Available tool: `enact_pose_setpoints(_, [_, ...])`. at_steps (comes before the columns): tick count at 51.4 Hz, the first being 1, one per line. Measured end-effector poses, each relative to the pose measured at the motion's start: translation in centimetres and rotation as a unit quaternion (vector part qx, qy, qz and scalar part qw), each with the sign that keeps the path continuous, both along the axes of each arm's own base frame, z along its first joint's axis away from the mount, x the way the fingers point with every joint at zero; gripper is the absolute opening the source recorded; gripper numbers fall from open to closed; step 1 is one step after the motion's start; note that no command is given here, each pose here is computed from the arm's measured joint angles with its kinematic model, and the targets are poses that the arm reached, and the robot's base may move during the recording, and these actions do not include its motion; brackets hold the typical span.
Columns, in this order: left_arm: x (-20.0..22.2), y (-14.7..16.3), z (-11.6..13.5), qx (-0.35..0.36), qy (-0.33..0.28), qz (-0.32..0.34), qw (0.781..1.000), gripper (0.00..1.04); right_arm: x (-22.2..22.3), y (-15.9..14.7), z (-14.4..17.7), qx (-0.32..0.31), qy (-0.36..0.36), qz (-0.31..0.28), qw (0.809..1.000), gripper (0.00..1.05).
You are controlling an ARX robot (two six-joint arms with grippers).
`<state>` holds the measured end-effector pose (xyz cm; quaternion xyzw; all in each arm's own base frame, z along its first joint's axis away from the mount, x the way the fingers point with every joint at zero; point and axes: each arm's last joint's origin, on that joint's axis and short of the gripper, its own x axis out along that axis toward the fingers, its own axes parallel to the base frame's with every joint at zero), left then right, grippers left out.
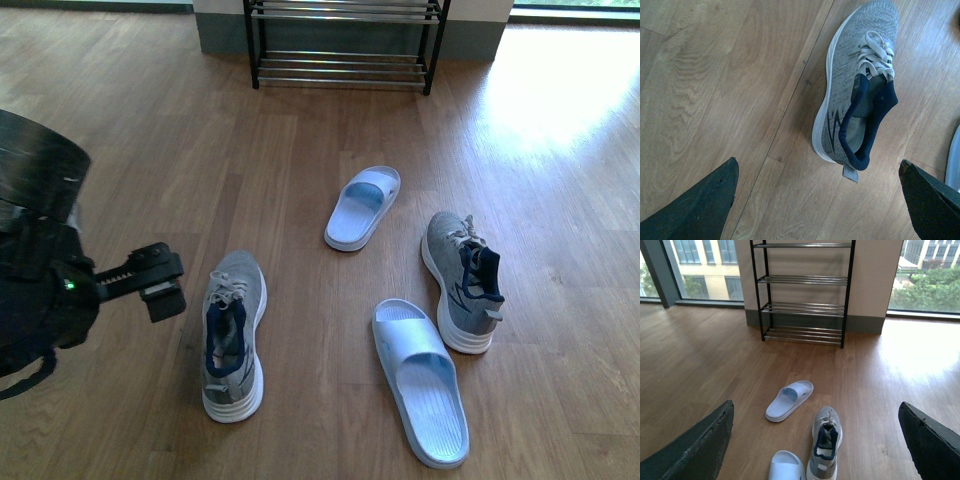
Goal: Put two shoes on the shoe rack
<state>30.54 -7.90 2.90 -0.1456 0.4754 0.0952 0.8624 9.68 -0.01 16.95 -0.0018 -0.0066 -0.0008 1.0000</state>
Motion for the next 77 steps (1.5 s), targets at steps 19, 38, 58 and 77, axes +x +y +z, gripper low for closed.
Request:
enact_pose_setpoints(19, [5.7, -2.6, -7.6, 0.016, 0.075, -0.084, 0.993, 0.95, 0.0, 0.0, 0.0, 0.0, 0.0, 0.0, 1.0, 0.95])
enact_pose_setpoints(38, [7.7, -2.6, -11.5, 0.062, 0.101, -0.121, 0.986, 0.95, 0.0, 0.0, 0.0, 0.0, 0.0, 0.0, 1.0, 0.95])
enact_pose_setpoints(58, [9.6, -2.7, -15.0, 0.025, 0.057, -0.127, 0.99, 0.95, 0.0, 0.0, 0.0, 0.0, 0.0, 0.0, 1.0, 0.95])
enact_pose_setpoints(77, [10.5, -1.4, -17.4, 0.064, 0.053, -0.128, 0.988, 0.74, 0.0, 0.0, 0.0, 0.0, 0.0, 0.0, 1.0, 0.95])
